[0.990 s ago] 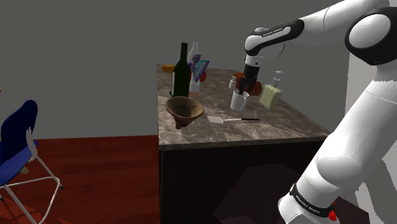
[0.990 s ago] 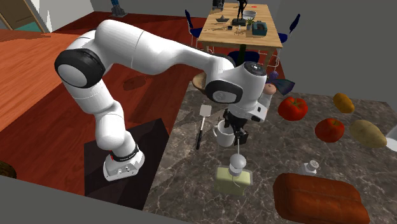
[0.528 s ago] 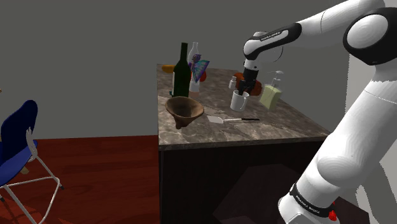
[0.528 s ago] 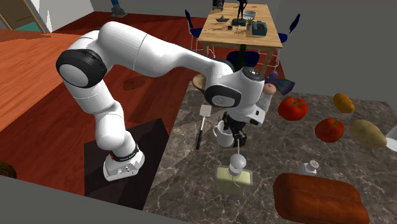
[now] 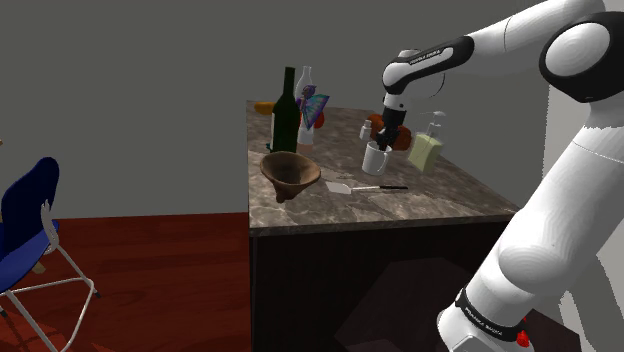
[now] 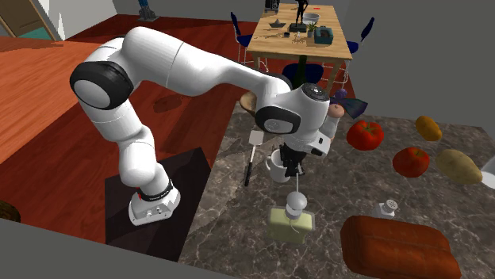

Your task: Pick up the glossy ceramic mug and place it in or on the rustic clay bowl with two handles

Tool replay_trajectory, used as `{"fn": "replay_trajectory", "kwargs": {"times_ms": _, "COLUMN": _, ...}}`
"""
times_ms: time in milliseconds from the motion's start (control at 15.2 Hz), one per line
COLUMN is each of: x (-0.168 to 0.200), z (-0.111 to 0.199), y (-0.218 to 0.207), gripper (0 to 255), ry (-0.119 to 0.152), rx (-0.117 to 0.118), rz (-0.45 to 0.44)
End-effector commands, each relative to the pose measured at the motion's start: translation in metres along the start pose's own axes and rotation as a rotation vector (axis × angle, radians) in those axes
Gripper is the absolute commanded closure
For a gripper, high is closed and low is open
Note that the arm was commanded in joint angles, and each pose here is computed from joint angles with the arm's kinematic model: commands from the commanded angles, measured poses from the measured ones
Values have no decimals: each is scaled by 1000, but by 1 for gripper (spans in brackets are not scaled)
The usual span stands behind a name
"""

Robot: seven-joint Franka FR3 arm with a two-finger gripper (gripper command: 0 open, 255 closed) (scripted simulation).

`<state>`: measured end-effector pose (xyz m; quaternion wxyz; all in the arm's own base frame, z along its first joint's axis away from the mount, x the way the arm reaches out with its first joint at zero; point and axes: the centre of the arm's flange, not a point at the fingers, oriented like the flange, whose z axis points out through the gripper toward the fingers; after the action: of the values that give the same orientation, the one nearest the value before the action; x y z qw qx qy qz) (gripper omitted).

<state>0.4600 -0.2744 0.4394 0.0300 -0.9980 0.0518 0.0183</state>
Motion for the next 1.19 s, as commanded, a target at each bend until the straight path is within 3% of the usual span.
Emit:
{"fn": "replay_trajectory", "kwargs": {"times_ms": 0, "x": 0, "z": 0, "y": 0, "gripper": 255, "ry": 0, "rx": 0, "rz": 0}}
{"fn": "replay_trajectory", "kwargs": {"times_ms": 264, "x": 0, "z": 0, "y": 0, "gripper": 255, "ry": 0, "rx": 0, "rz": 0}}
{"fn": "replay_trajectory", "kwargs": {"times_ms": 1122, "x": -3, "z": -68, "y": -4, "gripper": 255, "ry": 0, "rx": 0, "rz": 0}}
